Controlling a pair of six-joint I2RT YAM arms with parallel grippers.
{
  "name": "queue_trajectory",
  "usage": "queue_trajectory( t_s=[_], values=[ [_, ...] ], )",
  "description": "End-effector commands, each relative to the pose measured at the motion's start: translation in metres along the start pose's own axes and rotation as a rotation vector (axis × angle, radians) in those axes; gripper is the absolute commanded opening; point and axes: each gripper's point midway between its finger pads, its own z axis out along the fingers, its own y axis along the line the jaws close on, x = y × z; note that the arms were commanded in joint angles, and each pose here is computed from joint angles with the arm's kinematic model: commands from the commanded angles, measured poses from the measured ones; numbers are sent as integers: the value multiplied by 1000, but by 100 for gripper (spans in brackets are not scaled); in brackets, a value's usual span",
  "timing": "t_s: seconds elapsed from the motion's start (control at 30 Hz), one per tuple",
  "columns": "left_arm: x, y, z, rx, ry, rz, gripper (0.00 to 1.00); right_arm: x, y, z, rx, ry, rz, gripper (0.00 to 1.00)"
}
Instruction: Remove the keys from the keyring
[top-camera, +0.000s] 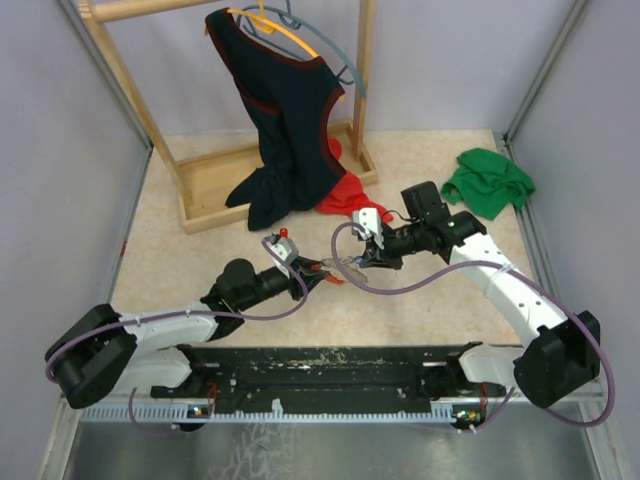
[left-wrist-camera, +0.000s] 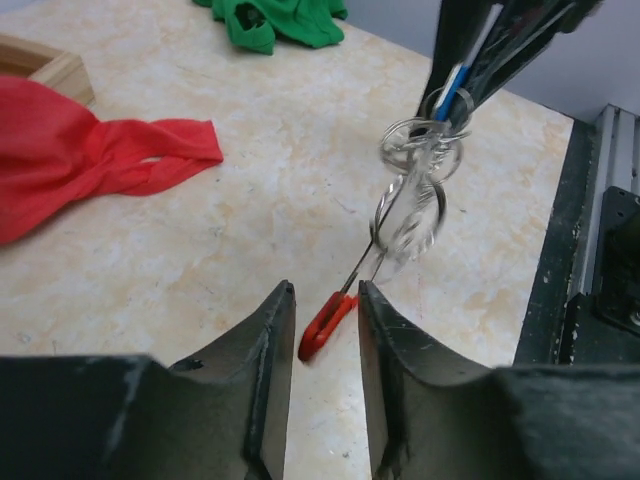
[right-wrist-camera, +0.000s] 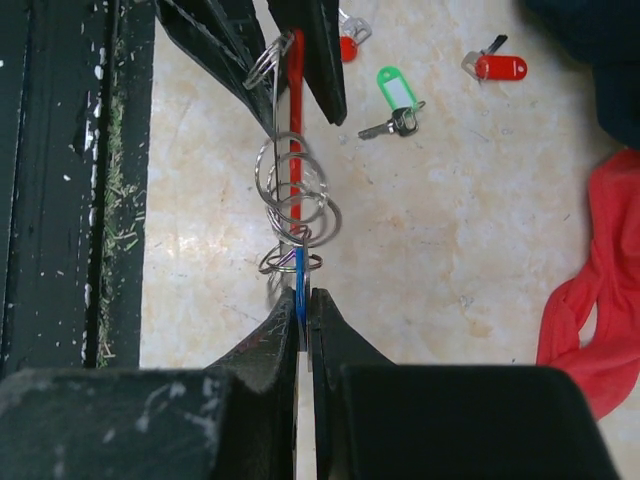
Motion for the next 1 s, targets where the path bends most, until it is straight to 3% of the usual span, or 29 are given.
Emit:
queue_trajectory(
  t_s=[0.0,0.13,0.33,0.63,0.97],
  values=[
    [-15,9,0,-43,-112,-54,42,-35,-3,-14,16,-71,-93,0],
    [-4,17,-13,-68,-99,-88,52,-34,-2,-14,7,-65,-88,0],
    [-1,7,-31,3,-105,-66,57,-22,-6,-15,22,-9,-123,0],
    [-38,-22,-30,167,-146,26,56,-4,-11,-21,58,152,-284,0],
    [-41,-28,-6,252,-129,59,47,17,-17,-25,-9,301,-629,0]
  ],
)
